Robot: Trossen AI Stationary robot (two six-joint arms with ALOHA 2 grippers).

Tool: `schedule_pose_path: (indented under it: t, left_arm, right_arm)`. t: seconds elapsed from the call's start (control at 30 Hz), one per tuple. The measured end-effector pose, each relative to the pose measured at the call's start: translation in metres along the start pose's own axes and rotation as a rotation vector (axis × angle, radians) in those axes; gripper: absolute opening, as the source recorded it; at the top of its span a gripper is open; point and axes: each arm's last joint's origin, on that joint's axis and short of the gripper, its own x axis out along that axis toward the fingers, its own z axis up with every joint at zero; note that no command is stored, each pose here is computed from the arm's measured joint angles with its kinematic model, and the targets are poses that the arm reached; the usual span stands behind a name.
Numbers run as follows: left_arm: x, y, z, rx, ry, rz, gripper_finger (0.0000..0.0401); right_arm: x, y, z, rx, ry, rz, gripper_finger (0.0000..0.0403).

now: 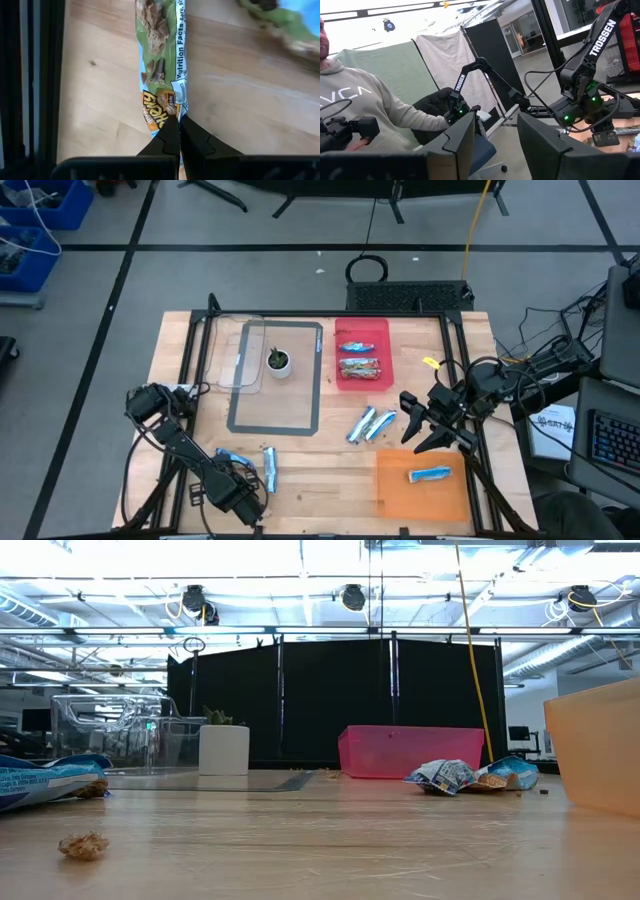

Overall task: Pick and place Granola Bars by type
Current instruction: Put the orange granola bar into the orange bin

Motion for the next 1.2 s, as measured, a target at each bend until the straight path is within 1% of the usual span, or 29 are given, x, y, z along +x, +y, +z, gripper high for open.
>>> schedule_pose_path:
  t: [0.17, 0.27, 0.4, 0.47, 0.5, 0.57, 0.7, 0.77, 0.87, 0.97, 1.07, 1.2]
  left_arm:
    - [-0.010, -0.001, 0.001, -0.013, -0.022, 0.013, 0.0002]
    - [-0.023, 0.002, 0.003, -0.033, -0.061, 0.038, 0.0002]
    - [-0.052, 0.008, 0.006, -0.051, -0.136, 0.051, 0.0001]
    - [-0.068, 0.011, 0.008, -0.051, -0.169, 0.044, 0.0001]
    - [-0.075, 0.011, 0.008, -0.048, -0.164, 0.030, 0.0001]
    - [-0.084, 0.010, 0.009, -0.034, -0.144, -0.046, 0.0001]
    - [-0.099, 0.006, 0.014, -0.028, -0.165, -0.173, 0.0000]
    - [-0.106, 0.004, 0.017, -0.016, -0.172, -0.211, 0.0000]
    - [-0.116, -0.001, 0.026, -0.003, -0.170, -0.264, 0.0000]
    - [-0.125, -0.010, 0.034, 0.018, -0.142, -0.320, 0.0000]
    - [-0.138, -0.020, 0.044, 0.043, -0.114, -0.429, 0.0000]
    - [-0.159, -0.038, 0.060, 0.097, -0.060, -0.596, 0.0000]
  right_arm:
    - [0.000, 0.000, 0.000, -0.007, 0.000, 0.001, 0.0144]
    - [0.000, 0.000, 0.000, -0.007, 0.001, 0.001, 0.0144]
    - [0.000, 0.000, 0.000, -0.016, 0.001, 0.001, 0.0144]
    - [0.000, 0.000, 0.000, -0.027, 0.001, 0.001, 0.0144]
    - [0.000, 0.000, 0.000, -0.028, 0.001, 0.001, 0.0144]
    - [0.000, 0.000, 0.000, -0.029, 0.001, 0.001, 0.0144]
    - [0.000, 0.000, 0.000, -0.027, 0.004, -0.005, 0.0144]
    - [0.000, -0.001, 0.000, -0.039, 0.001, -0.013, 0.0144]
    - [0.000, -0.002, 0.000, -0.048, -0.008, -0.040, 0.0144]
    - [0.000, -0.002, 0.000, -0.048, -0.016, -0.061, 0.0144]
    - [0.000, -0.003, -0.001, -0.054, -0.016, -0.084, 0.0144]
    - [0.000, -0.004, -0.003, -0.126, 0.010, -0.094, 0.0144]
